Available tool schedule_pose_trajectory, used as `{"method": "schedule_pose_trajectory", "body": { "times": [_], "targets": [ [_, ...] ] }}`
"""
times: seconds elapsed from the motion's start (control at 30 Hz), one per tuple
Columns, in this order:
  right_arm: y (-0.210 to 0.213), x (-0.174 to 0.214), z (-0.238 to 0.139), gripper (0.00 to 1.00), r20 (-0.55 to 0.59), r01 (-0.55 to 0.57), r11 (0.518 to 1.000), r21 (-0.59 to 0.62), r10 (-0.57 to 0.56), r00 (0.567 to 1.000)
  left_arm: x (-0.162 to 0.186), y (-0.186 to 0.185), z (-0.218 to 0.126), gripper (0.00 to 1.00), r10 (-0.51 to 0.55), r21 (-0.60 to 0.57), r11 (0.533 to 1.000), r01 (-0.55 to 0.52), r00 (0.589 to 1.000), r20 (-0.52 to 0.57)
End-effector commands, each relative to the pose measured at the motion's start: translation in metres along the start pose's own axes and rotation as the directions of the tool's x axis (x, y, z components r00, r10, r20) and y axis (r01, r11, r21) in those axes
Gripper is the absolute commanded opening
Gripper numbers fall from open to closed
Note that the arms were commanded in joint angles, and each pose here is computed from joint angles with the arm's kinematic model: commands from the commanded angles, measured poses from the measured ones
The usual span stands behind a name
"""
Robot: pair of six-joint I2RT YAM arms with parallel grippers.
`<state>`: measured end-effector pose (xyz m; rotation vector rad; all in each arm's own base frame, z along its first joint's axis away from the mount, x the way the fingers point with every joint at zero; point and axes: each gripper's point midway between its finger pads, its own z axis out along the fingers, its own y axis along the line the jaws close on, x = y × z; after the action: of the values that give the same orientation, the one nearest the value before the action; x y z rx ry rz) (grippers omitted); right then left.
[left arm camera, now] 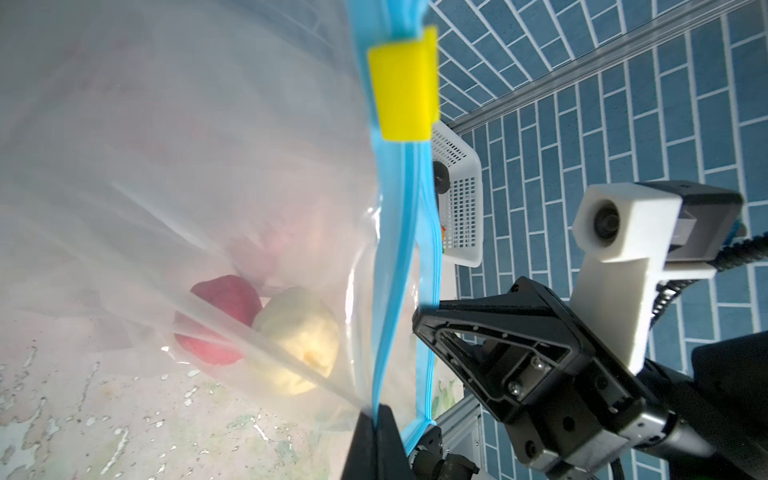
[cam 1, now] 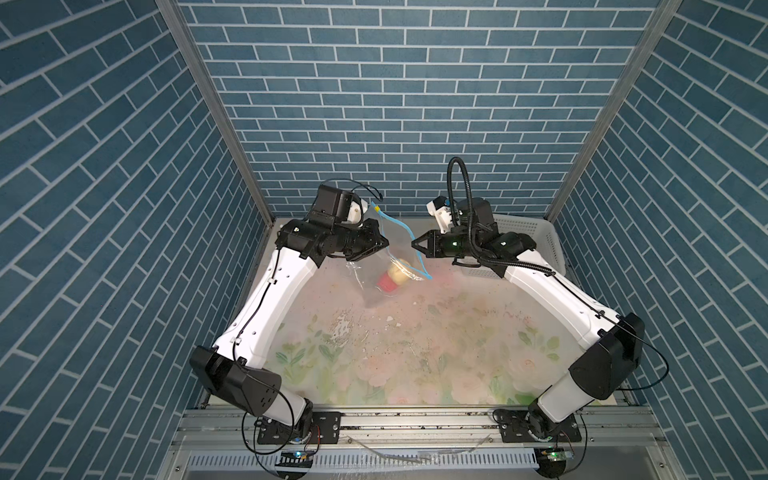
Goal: Place the food in the zip-top bag and seal the zipper
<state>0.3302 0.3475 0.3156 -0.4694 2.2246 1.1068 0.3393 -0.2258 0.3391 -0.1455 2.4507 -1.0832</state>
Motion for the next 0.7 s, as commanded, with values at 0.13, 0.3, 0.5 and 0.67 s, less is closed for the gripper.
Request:
{"method": "schedule_pose_trajectory", "body": {
  "times": [0.13,0.3,0.5,0.67],
  "targets": [
    [0.029,-0.021,-0.025,0.07,0.067,0.075,0.997,-0.008,-0.074,0.995,-0.001,-0.004,-0.008,0.0,-0.039,0.063,0.997,0.038,0.999,0.013],
    [0.03,-0.019,-0.019,0.07,0.055,0.073,0.997,-0.015,-0.072,0.996,-0.005,0.002,-0.017,0.0,-0.055,0.06,0.997,0.052,0.998,0.04],
    [0.022,-0.01,-0.012,0.09,0.039,0.06,0.998,-0.001,-0.06,0.997,-0.009,0.011,-0.024,0.0,-0.057,0.037,0.998,0.054,0.996,0.064],
    [0.011,0.0,-0.009,0.13,0.034,0.05,0.999,0.021,-0.05,0.998,-0.003,0.007,-0.001,0.0,-0.039,0.052,0.998,0.039,0.999,-0.009]
  ]
}}
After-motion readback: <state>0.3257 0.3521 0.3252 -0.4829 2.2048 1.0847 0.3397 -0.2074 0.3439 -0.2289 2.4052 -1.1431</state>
